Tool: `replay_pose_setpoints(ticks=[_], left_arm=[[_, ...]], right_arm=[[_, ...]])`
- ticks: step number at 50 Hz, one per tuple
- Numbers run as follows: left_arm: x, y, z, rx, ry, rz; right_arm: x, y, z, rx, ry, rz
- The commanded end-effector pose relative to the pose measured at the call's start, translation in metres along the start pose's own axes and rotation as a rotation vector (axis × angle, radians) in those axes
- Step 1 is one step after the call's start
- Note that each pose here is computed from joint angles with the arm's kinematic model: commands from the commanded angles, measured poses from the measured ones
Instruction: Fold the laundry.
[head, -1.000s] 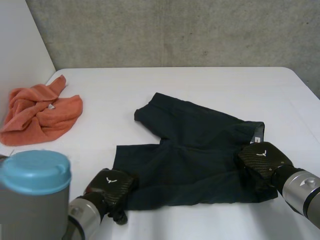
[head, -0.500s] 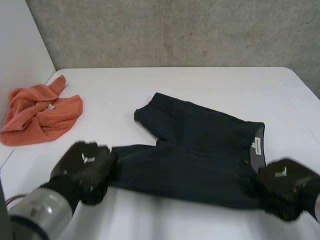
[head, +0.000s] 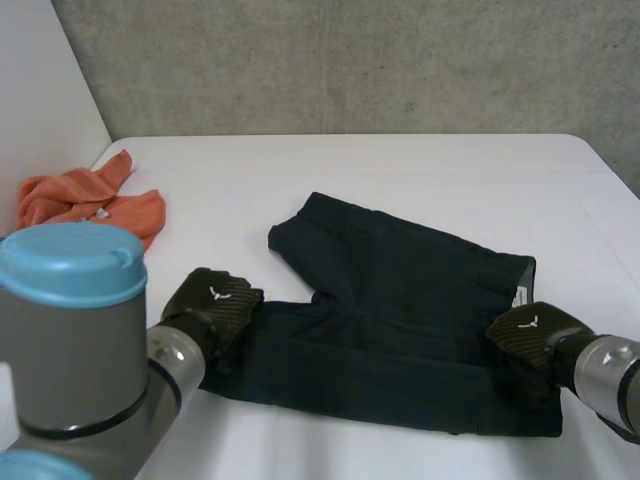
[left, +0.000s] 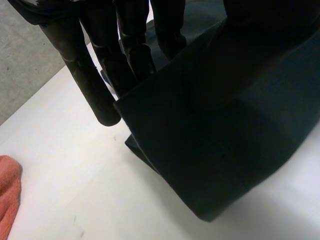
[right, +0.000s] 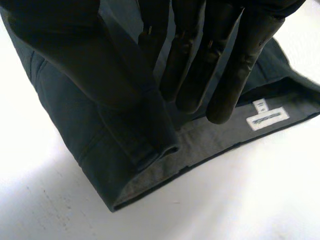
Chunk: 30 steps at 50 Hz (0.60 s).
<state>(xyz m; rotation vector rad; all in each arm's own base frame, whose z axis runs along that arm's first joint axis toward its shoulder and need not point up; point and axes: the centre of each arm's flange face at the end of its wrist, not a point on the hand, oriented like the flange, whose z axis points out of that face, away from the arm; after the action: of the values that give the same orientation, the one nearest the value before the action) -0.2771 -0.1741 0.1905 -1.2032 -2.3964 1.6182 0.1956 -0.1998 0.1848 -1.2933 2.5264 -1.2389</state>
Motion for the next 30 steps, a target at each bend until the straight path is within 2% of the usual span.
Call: replay_pose_setpoints(ticks=[1, 21, 30], left_arm=[[0.003, 0.0, 0.014, -0.01, 0.003, 0.0], [0.005, 0.007, 0.017, -0.039, 0.009, 0.008], [0.004, 0.004, 0.021, -0.032, 0.001, 0.009]], right_arm=[[0.001, 0.004, 0.009, -0.062, -0.039, 0.086], [0.0, -0.003, -0.01, -0.161, -0.134, 0.113], [0.002, -0.006, -0.011, -0.163, -0.132, 0.111]])
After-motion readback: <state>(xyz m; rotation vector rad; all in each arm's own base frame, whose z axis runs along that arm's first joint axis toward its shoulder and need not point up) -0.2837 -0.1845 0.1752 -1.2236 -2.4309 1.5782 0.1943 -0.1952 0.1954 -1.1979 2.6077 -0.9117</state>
